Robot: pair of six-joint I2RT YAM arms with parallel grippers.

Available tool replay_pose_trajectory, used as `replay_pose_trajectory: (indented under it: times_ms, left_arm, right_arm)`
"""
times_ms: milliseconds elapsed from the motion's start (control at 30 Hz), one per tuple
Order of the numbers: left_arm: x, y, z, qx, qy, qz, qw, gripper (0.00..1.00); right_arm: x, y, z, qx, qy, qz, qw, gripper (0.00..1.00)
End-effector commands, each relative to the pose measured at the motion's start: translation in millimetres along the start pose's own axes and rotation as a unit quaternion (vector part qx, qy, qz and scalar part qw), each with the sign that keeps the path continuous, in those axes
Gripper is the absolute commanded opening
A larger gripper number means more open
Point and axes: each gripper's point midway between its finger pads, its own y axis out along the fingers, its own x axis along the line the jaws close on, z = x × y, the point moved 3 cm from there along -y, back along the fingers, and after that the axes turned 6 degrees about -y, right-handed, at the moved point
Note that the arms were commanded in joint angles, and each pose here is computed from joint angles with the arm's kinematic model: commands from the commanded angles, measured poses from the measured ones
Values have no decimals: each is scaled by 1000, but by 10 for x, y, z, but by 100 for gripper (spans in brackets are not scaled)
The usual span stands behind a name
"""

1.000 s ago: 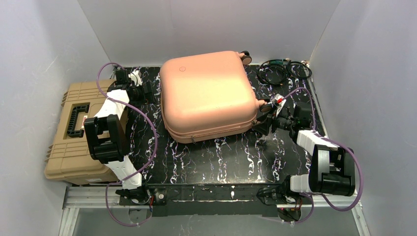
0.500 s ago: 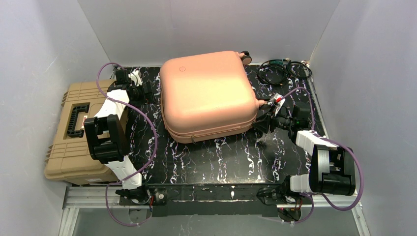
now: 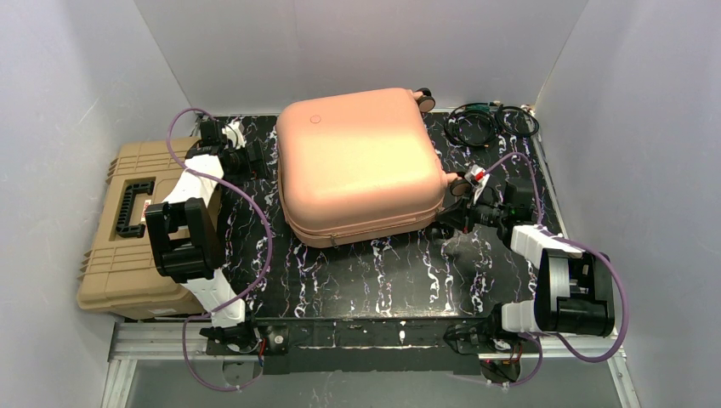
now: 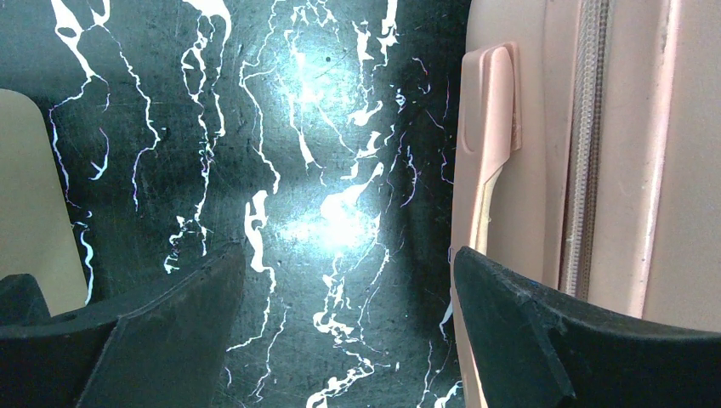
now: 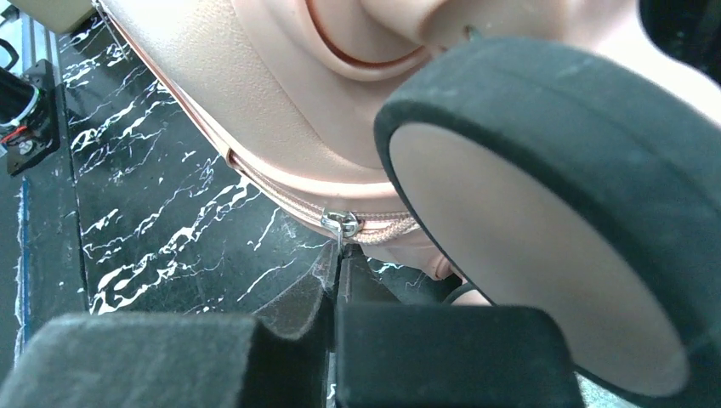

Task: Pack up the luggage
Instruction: Zip the luggage at the center of the board.

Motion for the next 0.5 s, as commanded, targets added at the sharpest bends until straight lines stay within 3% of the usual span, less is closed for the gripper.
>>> replay_pose_trajectory:
  times_ms: [0, 300, 467]
  left_arm:
    - [-41, -113, -124, -17, 2, 8, 1000, 91]
    - [-30, -5, -39, 3, -11, 13, 1000, 91]
    - [-56, 112, 45, 27, -41, 27, 998, 90]
  right_arm:
    - [-23, -17, -43, 2, -27, 15, 1000, 1]
    - [-328, -189, 5, 9, -23, 138, 990, 1]
    - [-379, -218, 26, 13, -21, 154, 988, 1]
